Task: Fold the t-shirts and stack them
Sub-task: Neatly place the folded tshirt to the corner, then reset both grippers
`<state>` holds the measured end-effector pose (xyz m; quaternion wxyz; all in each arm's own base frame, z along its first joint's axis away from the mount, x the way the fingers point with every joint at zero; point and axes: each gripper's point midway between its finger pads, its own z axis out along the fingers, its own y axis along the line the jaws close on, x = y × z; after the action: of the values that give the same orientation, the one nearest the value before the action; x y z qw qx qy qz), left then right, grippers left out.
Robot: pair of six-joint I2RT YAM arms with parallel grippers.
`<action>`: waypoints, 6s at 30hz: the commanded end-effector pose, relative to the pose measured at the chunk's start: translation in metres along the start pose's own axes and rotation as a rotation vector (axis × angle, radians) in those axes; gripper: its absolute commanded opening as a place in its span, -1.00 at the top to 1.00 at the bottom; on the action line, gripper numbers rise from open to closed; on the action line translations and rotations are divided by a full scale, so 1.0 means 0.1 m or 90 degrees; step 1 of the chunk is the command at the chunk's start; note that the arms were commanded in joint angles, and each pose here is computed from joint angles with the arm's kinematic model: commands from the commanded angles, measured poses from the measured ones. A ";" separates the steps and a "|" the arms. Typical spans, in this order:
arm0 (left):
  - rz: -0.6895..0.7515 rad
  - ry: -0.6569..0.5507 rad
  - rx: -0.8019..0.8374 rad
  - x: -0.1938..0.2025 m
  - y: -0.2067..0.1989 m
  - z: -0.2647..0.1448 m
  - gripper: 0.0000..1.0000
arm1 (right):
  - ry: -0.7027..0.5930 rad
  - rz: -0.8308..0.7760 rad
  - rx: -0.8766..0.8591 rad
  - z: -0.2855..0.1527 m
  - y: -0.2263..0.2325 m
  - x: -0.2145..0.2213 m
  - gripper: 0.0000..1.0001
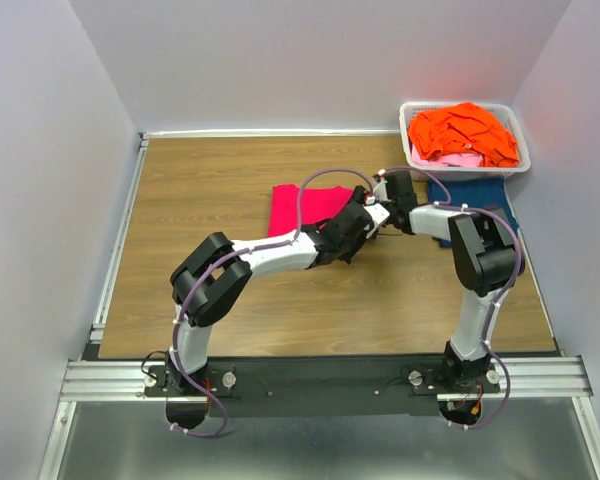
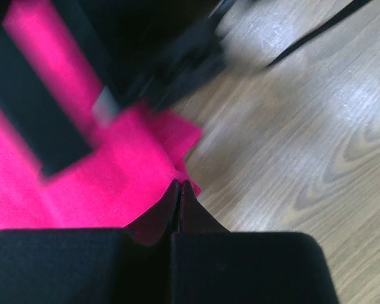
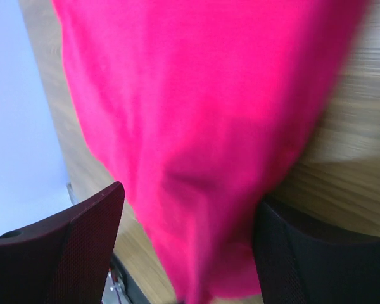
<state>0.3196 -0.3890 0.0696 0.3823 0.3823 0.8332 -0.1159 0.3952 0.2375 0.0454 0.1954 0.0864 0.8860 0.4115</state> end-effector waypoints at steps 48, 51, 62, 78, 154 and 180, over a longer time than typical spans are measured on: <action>-0.276 -0.221 -0.255 0.21 2.18 -2.17 -0.30 | -0.118 -0.246 0.624 -1.87 -1.17 -1.03 0.99; -0.274 -0.224 -0.253 0.20 2.18 -2.19 -0.30 | -0.121 -0.250 0.645 -2.00 -1.26 -1.13 0.99; -0.271 -0.217 -0.252 0.22 2.18 -2.17 -0.29 | -0.165 -0.227 0.729 -2.58 -1.47 -1.35 0.99; -0.270 -0.209 -0.247 0.24 2.17 -2.13 -0.29 | -0.269 -0.187 0.711 -3.04 -1.40 -1.77 0.99; -0.273 -0.144 -0.244 0.44 2.17 -1.88 -0.26 | -0.529 0.035 0.982 -4.47 -2.22 -1.90 -0.43; -0.352 -0.525 -0.383 -0.17 2.15 -4.08 -0.61 | -0.961 -0.236 0.420 -5.11 0.89 -0.43 -1.00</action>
<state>0.2813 -0.0784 0.3585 0.6912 -0.0028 0.7132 -0.1166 0.2376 -0.0776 0.4352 0.7617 0.2483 0.5946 -0.0672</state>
